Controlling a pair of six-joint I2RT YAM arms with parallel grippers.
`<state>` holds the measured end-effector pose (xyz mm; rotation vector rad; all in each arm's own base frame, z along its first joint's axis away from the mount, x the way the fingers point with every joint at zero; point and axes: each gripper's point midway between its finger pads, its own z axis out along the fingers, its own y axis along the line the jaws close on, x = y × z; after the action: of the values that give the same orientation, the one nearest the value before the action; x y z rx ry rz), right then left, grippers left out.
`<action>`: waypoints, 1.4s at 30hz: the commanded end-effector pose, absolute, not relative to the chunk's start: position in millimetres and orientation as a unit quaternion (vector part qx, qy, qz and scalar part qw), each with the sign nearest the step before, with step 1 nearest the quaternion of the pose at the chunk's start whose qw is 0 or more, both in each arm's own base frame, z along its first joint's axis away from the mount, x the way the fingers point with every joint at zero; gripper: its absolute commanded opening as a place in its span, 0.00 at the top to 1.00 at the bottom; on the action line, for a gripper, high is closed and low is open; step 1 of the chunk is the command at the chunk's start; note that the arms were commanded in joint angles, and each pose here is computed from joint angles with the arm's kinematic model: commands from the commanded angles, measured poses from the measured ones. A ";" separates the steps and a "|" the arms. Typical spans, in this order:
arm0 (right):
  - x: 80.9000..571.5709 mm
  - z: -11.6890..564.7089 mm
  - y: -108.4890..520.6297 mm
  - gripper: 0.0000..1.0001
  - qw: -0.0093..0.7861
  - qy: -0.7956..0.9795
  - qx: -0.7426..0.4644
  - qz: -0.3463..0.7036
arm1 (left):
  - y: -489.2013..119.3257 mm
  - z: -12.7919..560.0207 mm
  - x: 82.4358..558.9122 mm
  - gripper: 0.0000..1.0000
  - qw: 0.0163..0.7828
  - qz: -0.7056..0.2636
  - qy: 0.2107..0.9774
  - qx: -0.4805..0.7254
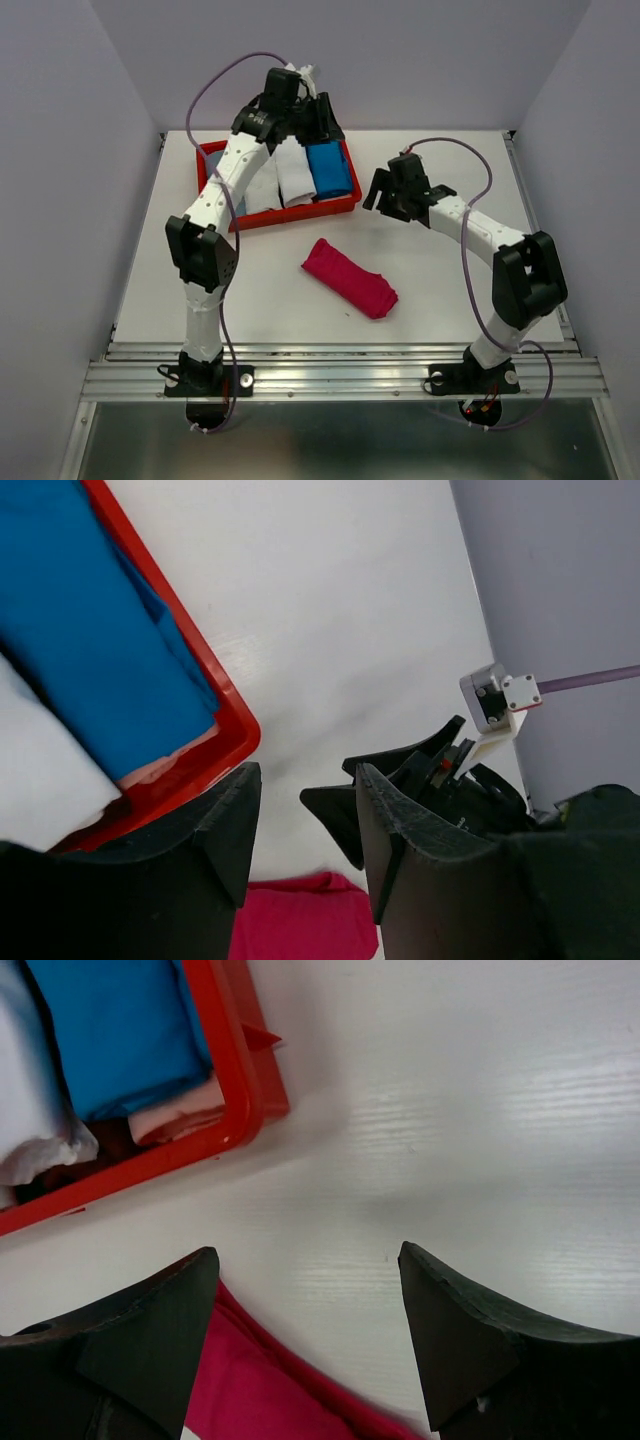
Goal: Roll the t-shirts
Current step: Move the bin to the center of the board.
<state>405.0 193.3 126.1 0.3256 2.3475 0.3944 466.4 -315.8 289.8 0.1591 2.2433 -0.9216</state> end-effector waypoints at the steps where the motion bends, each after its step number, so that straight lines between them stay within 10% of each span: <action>1: 442.0 143.3 211.1 0.22 0.391 0.897 0.104 0.178 | -268.8 336.7 467.5 0.47 0.393 -0.349 0.849 0.050; 13: 496.7 122.7 232.1 0.24 0.388 0.904 0.087 0.159 | -108.6 336.1 454.8 0.47 0.430 -0.235 0.869 -0.069; 22: 506.8 90.4 221.7 0.61 0.376 0.914 0.107 0.112 | 4.7 256.5 434.3 0.47 0.378 -0.104 0.897 -0.205; 31: 508.6 87.3 191.3 0.88 0.383 0.911 0.134 0.076 | 29.3 156.8 404.3 0.48 0.286 -0.056 0.920 -0.262; 42: 521.4 90.7 174.5 0.92 0.386 0.911 0.121 0.076 | 38.0 127.5 399.9 0.47 0.278 -0.028 0.922 -0.269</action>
<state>504.2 216.3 83.9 0.2334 2.3591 0.3298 391.3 30.6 123.3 -0.7314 2.5295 -0.1164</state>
